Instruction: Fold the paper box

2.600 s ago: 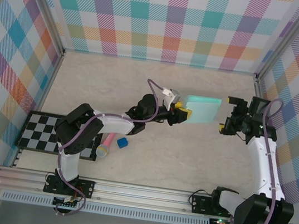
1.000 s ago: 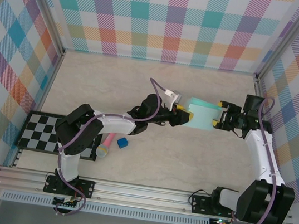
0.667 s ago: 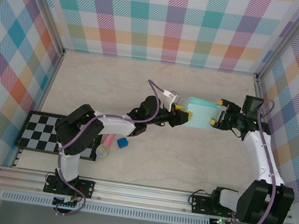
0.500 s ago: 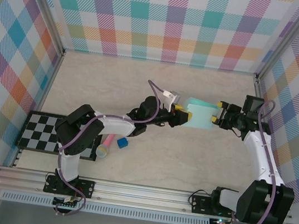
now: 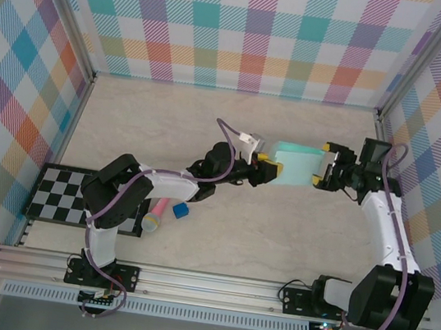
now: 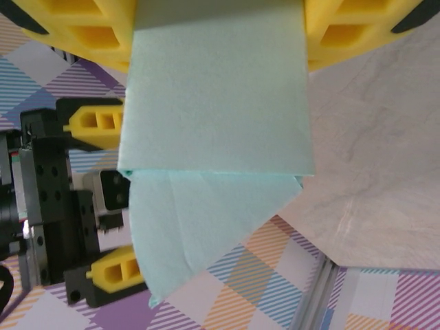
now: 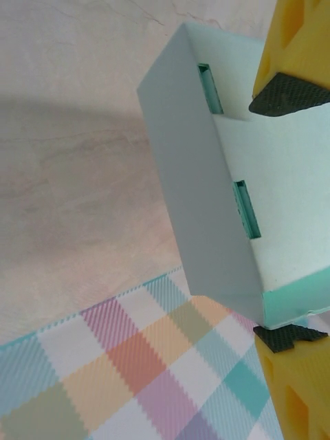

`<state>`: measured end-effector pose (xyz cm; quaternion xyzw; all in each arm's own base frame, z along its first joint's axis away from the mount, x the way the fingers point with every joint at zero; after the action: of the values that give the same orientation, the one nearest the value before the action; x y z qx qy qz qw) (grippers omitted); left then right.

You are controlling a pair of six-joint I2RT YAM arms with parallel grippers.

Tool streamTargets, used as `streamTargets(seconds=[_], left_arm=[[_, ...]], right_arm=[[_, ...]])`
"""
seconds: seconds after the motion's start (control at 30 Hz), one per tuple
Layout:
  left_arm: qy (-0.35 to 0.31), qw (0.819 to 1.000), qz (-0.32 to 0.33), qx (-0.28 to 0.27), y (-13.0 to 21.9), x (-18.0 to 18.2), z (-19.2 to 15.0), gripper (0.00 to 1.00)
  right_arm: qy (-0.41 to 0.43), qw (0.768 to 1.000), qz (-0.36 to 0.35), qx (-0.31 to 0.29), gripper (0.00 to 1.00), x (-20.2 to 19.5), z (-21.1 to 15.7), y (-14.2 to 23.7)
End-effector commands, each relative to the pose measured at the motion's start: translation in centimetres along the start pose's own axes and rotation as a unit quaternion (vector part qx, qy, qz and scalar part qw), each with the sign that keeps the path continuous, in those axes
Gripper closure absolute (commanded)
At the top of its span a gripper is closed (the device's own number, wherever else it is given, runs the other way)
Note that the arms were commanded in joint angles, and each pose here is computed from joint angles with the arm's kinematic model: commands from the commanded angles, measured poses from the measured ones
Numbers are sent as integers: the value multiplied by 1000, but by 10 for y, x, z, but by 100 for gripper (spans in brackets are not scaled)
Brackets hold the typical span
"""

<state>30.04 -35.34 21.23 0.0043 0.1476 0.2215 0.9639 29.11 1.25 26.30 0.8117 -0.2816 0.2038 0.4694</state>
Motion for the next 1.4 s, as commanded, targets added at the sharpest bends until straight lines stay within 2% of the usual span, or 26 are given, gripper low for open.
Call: streamTargets(seconds=[0.0, 0.07, 0.13, 0.23, 0.3, 0.33, 0.37, 0.4, 0.43, 0.47, 0.53, 0.63, 0.83, 0.97, 1.13, 1.37], left_arm=[[-61, 996, 4, -59, 4, -11, 43, 89], [-70, 997, 10, -44, 2, -10, 40, 89], [-77, 996, 13, -32, 0, -10, 39, 89], [-97, 995, -3, -11, -4, -12, 39, 89], [-131, 991, -18, 15, -7, -17, 34, 89], [-152, 988, -20, 28, -7, -19, 31, 89], [-174, 984, -21, 42, -8, -21, 27, 89], [-193, 979, -24, 53, -7, -21, 25, 89], [-208, 976, -26, 62, -6, -22, 23, 89], [-222, 972, -28, 68, -5, -22, 21, 89], [-247, 966, -35, 74, -4, -23, 20, 89], [-266, 960, -39, 82, -4, -23, 19, 89], [-264, 961, -38, 78, -8, -19, 8, 89], [-262, 961, -51, 69, -8, -19, 1, 89], [-264, 960, -58, 73, -9, -19, -4, 89], [-263, 960, -54, 81, -11, -15, -13, 89]], right_arm=[[243, 970, 21, 6, 18, 31, -23, 20], [338, 941, 8, -11, 17, 38, -39, 30], [447, 894, 26, 7, 18, 46, -58, 37], [623, 782, 24, 10, 18, 44, -87, 39], [722, 691, 29, 21, 23, 40, -95, 36], [751, 659, 27, 17, 31, 38, -95, 35], [770, 638, 25, 8, 45, 39, -94, 34], [779, 627, 21, -3, 56, 43, -93, 34], [779, 627, 17, -2, 64, 46, -95, 35], [782, 623, 19, 23, 70, 49, -100, 35], [769, 635, 19, 74, 85, 55, -109, 33], [744, 652, 12, 144, 99, 56, -117, 25], [712, 678, -32, 178, 100, 34, -108, 17], [681, 692, -77, 226, 100, 15, -98, -3], [673, 684, -140, 244, 100, -6, -93, -28], [653, 686, -179, 266, 100, -24, -91, -54]])
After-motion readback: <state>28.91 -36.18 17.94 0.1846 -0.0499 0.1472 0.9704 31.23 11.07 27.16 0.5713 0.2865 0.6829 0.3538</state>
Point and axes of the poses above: each hand's point on the last joint's axis, 136 mm out from that joint toward the fingers, its own y axis back along the fingers, its own x axis along the line the jaws close on, z = x × y, the point moved 9 cm from there along y, back along the fingers, and after that the axes turned 13 degrees about -y, right-handed, at the moved point
